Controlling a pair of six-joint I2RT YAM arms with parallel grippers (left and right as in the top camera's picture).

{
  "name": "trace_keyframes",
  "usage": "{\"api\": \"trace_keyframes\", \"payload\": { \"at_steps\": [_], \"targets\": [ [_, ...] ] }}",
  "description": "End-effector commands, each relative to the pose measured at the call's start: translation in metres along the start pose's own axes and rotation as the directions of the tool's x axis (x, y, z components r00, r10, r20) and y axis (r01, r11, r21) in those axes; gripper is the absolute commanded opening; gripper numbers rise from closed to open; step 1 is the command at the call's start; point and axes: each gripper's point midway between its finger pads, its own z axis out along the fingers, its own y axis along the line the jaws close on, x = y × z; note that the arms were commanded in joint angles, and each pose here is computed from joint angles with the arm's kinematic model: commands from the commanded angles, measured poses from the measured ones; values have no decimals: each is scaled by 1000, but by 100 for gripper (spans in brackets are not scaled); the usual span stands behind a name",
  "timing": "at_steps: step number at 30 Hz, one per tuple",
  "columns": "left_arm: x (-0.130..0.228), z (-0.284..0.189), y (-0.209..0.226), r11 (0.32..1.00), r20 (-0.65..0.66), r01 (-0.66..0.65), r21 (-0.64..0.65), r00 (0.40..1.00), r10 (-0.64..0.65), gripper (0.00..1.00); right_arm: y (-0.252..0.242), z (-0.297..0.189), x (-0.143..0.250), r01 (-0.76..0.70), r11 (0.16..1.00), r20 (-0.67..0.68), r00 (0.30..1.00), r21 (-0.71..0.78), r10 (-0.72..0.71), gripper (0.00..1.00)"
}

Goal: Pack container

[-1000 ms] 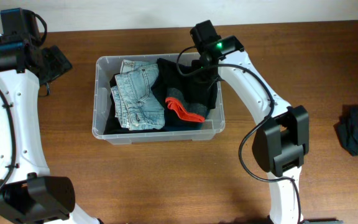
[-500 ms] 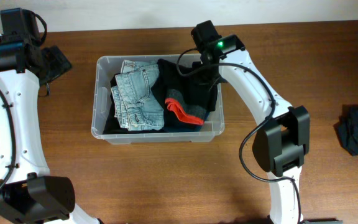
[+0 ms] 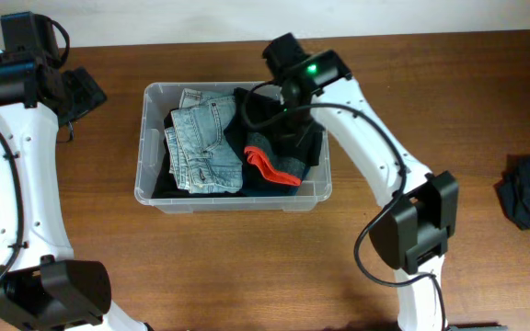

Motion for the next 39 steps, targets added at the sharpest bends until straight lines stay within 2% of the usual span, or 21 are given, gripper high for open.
{"api": "trace_keyframes", "payload": {
  "at_steps": [1, 6, 13, 18, 25, 30, 34, 39],
  "targets": [
    [-4, -9, 3, 1000, 23, 18, 5, 1000, -18, 99, 4, 10, 13, -30, 1000, -32, 999, 9, 30, 4],
    [-4, -9, 3, 1000, 23, 19, 5, 1000, -19, 99, -23, 38, 17, -103, 986, -14, 994, 134, 106, 4],
    [-4, -9, 3, 1000, 23, 19, 5, 1000, -19, 99, -37, 70, 29, -113, 984, -44, 992, 141, 121, 4],
    [-4, -9, 3, 1000, 23, 18, 5, 1000, -18, 99, -23, 55, 16, -21, 998, -23, 999, 65, 23, 4],
    [-4, -9, 3, 1000, 23, 19, 5, 1000, -19, 99, -6, 2, -20, -23, 1000, 96, 995, 3, 23, 4],
    [-4, -9, 3, 1000, 23, 18, 5, 1000, -18, 99, 21, -30, -51, 0, 991, 209, 978, -134, 29, 5],
    [-4, -9, 3, 1000, 23, 19, 5, 1000, -19, 99, 33, -25, -62, 15, 983, 238, 971, -184, 29, 8],
    [-4, -9, 3, 1000, 23, 19, 5, 1000, -19, 100, 34, 12, -66, 6, 985, 202, 979, -173, 29, 8]
  ]
}}
